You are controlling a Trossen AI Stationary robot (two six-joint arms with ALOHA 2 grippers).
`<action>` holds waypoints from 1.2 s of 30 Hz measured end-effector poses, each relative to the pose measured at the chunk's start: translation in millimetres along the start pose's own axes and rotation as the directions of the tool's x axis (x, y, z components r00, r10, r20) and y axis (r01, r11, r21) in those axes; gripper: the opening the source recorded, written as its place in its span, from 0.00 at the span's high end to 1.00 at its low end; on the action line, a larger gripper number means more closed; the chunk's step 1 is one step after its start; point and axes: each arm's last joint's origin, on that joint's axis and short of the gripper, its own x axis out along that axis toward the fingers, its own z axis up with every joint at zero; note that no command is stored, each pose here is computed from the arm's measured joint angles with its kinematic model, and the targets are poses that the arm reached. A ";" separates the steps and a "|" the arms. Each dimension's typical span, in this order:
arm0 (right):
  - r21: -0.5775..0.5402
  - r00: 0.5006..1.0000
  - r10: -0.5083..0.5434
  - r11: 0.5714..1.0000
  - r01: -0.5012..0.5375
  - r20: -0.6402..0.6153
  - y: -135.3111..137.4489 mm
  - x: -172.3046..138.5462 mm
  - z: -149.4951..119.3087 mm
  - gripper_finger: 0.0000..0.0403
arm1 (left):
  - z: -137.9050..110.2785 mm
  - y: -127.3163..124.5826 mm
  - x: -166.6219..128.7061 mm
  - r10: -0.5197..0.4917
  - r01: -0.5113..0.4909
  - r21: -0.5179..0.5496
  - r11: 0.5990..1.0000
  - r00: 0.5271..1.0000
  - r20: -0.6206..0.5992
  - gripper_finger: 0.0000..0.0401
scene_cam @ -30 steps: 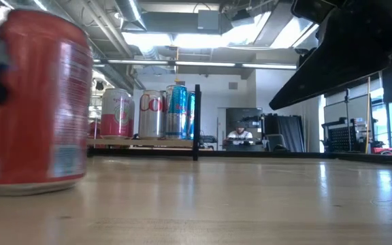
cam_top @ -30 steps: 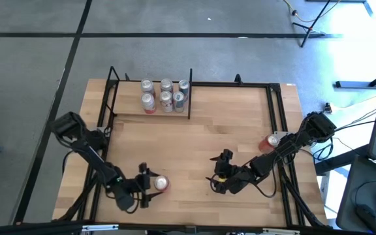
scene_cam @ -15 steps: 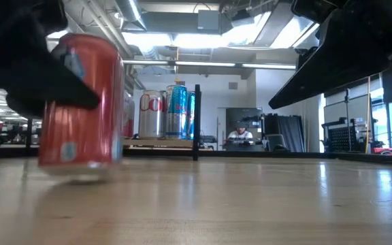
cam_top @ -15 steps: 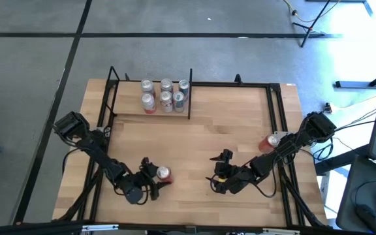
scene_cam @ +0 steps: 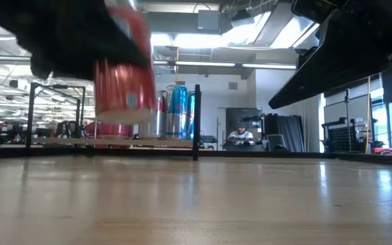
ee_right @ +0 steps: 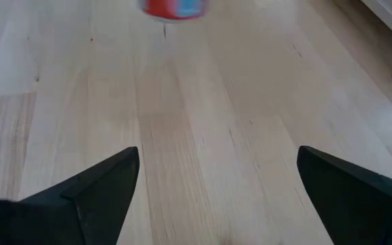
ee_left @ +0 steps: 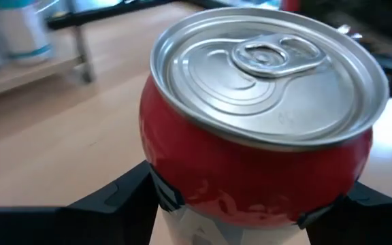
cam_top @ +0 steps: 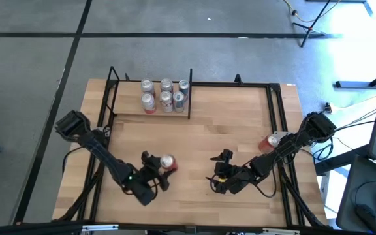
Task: Place canned beverage on shelf
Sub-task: Put the bottom red soda can on the shelf
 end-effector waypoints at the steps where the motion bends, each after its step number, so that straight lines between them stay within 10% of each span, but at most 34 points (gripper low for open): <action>1: 0.000 1.000 0.000 1.000 0.000 0.000 0.0 0.0 0.0 0.05 | -0.2 4.3 3.4 0.026 -0.026 -0.005 1.000 1.000 -0.015 0.37; 19: -0.008 1.000 -0.003 1.000 0.003 -0.005 -0.3 0.1 -0.5 0.05 | -26.2 39.9 27.9 0.204 -0.216 -0.058 0.975 0.966 -0.160 0.37; 36: -0.008 1.000 -0.003 1.000 0.003 -0.005 -0.3 0.1 -0.6 0.05 | -8.6 28.7 9.6 0.068 -0.077 -0.040 0.996 0.976 -0.205 0.11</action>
